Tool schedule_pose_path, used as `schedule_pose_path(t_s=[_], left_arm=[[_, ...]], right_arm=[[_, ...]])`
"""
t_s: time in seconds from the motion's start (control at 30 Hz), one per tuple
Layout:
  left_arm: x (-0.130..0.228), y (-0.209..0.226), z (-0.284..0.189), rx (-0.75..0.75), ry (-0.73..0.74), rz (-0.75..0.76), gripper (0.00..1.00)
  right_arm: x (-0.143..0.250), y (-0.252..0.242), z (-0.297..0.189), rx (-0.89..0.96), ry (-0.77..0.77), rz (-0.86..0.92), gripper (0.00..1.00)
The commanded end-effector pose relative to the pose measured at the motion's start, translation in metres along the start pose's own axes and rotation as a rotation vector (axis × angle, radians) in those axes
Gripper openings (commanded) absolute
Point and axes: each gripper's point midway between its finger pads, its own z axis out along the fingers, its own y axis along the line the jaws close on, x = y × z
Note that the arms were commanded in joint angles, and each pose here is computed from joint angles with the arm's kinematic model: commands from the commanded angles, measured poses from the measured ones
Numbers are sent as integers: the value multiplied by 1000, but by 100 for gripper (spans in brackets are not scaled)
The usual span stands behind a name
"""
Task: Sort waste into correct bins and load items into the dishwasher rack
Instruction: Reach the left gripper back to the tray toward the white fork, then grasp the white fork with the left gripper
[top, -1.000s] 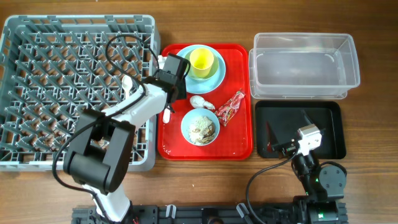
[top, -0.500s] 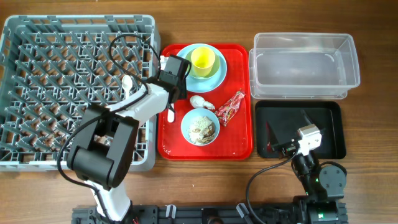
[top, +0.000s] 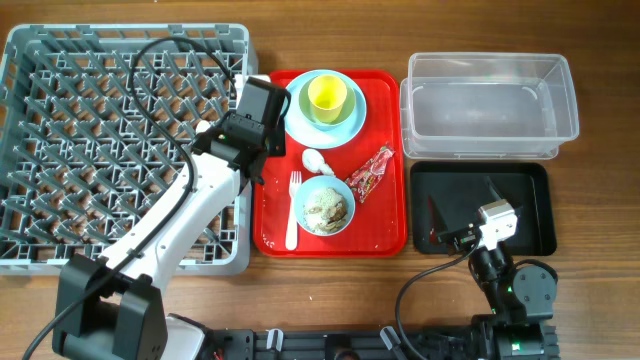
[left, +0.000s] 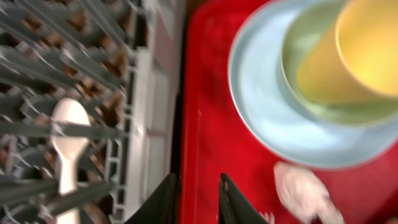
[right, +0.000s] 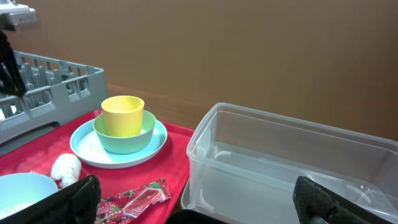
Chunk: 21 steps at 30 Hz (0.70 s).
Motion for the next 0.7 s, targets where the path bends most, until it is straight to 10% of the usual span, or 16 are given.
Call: schedule_pose_path(t_s=[0.0, 0.17, 0.67], left_arm=[[35, -33, -6, 193, 174, -71, 30], [103, -44, -4, 121, 417, -33, 7], [165, -99, 4, 202, 600, 58, 9]], right_arm=[[-2, -1, 0, 2, -9, 2, 100], [-2, -1, 0, 2, -9, 2, 100], [-2, -1, 0, 2, -9, 3, 100]])
